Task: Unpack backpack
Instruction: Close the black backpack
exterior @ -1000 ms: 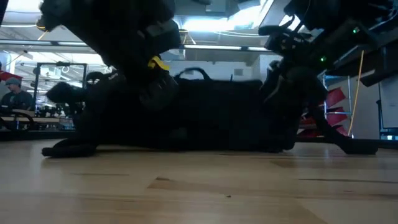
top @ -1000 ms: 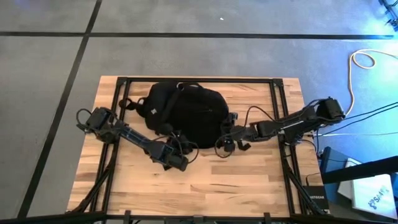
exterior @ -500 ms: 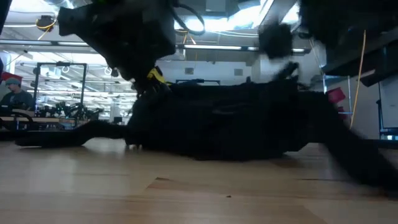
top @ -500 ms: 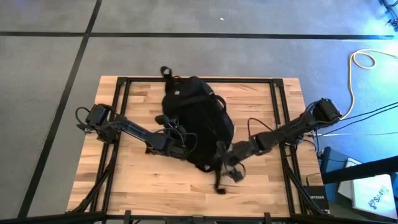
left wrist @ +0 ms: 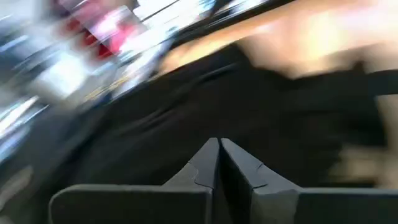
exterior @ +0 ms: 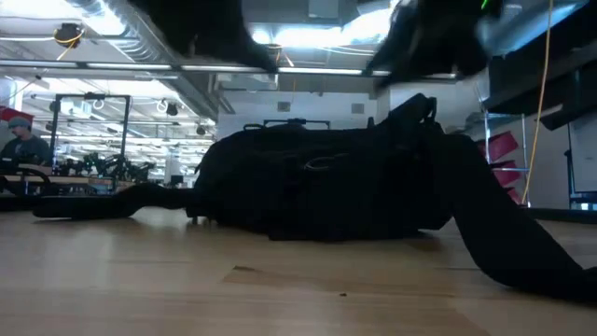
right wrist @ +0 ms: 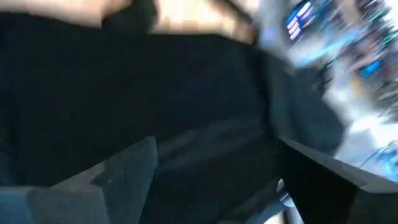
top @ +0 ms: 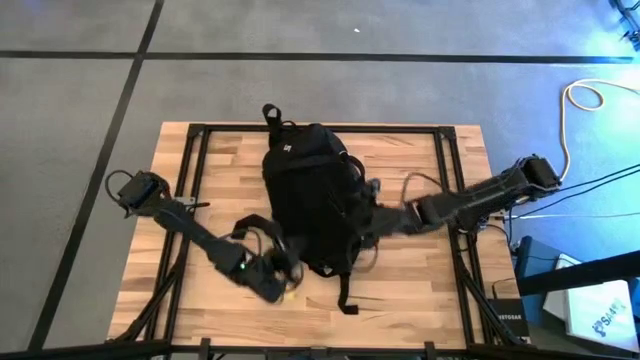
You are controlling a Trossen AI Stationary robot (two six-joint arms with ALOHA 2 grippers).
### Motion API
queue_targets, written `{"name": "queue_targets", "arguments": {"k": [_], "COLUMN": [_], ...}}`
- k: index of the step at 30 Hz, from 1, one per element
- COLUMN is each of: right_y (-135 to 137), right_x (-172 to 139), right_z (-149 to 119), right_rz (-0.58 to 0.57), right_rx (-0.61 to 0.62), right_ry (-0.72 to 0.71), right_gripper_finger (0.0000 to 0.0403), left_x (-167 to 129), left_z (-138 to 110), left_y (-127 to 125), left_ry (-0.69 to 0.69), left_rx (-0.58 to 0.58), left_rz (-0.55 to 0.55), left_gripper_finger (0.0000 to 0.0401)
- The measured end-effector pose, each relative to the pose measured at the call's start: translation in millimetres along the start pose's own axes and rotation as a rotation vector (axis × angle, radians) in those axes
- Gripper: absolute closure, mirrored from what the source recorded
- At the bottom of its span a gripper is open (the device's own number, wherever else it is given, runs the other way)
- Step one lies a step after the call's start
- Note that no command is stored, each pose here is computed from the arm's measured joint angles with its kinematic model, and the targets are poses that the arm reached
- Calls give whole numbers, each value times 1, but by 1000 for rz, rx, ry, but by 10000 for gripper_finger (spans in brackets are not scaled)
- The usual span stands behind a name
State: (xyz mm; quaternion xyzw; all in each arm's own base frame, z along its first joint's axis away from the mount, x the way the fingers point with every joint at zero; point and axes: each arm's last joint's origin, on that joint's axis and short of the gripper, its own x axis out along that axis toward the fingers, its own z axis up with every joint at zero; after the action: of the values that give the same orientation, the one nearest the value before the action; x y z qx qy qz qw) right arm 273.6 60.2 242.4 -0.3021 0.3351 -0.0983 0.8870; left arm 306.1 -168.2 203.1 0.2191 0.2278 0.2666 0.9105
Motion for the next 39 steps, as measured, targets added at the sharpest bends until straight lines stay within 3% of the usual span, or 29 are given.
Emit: {"name": "queue_targets", "arguments": {"k": [2, 4, 10, 17, 24, 26, 29, 32, 34, 39], "right_y": [-10, -20, -17, 23, 60, 62, 54, 43, 31, 2], "right_x": [18, 30, 43, 27, -2, -8, -14, -10, -1, 24], "right_z": [-18, -36, -73, -65, -30, -21, -9, -12, -15, -30], "right_rz": [25, 15, 218, 331, 529, 517, 305, 118, 98, 240], "right_rx": [24, 67, 212, 308, 318, 285, 218, 75, 60, 158], "right_ry": [74, 137, 207, 163, -100, -173, -196, -120, -79, -6], "right_gripper_finger": [95, 95, 95, 120, 163, 169, 175, 180, 184, 206], "left_x": [-3, 1, 44, 78, 73, 69, 61, 54, 51, 56], "left_z": [7, 9, -16, -43, -54, -57, -52, -42, -32, -11], "left_y": [-15, -22, -33, -34, -7, 1, 4, -4, -10, -13], "left_ry": [-72, -105, -4, 120, 246, 284, 271, 201, 141, 19], "left_rx": [34, 32, 27, 17, 160, 180, 136, 81, 51, 8], "left_rz": [-100, -105, -160, -110, 100, 119, 118, 83, 33, -67], "left_gripper_finger": [401, 401, 401, 401, 401, 401, 401, 401, 401, 401]}}
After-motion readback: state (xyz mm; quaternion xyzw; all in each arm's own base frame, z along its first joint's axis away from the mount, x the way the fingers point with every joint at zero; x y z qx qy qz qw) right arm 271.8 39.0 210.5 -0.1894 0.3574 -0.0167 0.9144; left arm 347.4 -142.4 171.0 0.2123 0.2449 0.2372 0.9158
